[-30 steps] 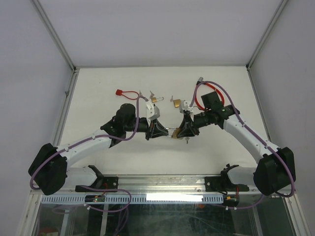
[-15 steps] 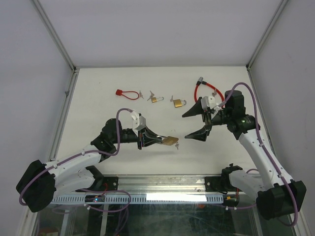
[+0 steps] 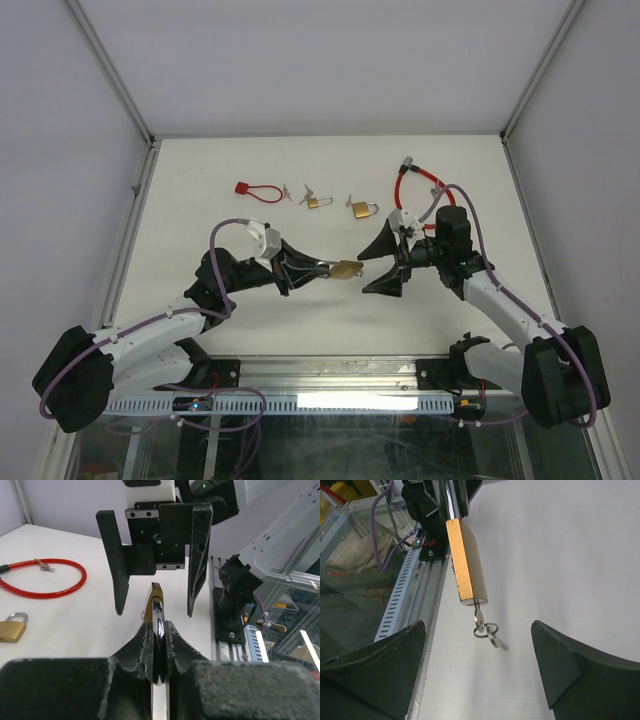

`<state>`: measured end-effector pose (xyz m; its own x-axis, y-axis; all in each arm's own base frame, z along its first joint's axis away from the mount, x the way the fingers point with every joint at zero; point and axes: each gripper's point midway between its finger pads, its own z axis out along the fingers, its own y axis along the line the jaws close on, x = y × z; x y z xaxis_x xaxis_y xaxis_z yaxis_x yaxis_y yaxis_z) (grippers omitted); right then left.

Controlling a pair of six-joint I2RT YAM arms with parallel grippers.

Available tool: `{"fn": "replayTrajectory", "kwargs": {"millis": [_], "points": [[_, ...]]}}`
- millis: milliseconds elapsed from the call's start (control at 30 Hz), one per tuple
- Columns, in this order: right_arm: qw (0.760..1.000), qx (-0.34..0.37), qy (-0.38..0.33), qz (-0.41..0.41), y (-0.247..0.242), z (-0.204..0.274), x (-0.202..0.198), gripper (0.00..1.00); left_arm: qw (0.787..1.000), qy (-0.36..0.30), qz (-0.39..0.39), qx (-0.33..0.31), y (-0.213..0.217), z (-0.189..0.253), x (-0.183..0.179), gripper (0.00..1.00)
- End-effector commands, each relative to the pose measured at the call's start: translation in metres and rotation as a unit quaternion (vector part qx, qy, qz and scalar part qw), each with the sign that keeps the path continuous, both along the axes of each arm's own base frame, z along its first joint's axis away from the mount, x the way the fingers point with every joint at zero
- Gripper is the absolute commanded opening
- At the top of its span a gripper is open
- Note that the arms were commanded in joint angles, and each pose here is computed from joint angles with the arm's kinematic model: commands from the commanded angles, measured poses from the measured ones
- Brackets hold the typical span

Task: Lock with the key
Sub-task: Lock the lock.

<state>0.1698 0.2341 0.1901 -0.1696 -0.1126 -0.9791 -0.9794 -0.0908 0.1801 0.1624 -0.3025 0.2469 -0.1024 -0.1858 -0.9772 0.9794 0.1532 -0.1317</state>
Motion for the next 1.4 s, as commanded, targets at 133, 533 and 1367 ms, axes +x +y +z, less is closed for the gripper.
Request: {"fn": "replayTrajectory", "kwargs": {"millis": [133,533,1367], "points": [[0.994,0.088,-0.072,-0.004,0.027,0.046,0.0,0.87,0.99,-0.078,0.007,-0.12,0.006,0.078,-0.004,0.0],[0.991,0.116,-0.06,0.012,0.036,0.059,-0.007,0.5,0.986,-0.074,-0.014,-0.146,0.006,0.089,-0.012,0.0],[0.994,0.103,0.007,0.018,0.038,0.079,-0.011,0.0,0.987,-0.054,-0.045,-0.148,-0.017,0.075,-0.008,0.0]]}}
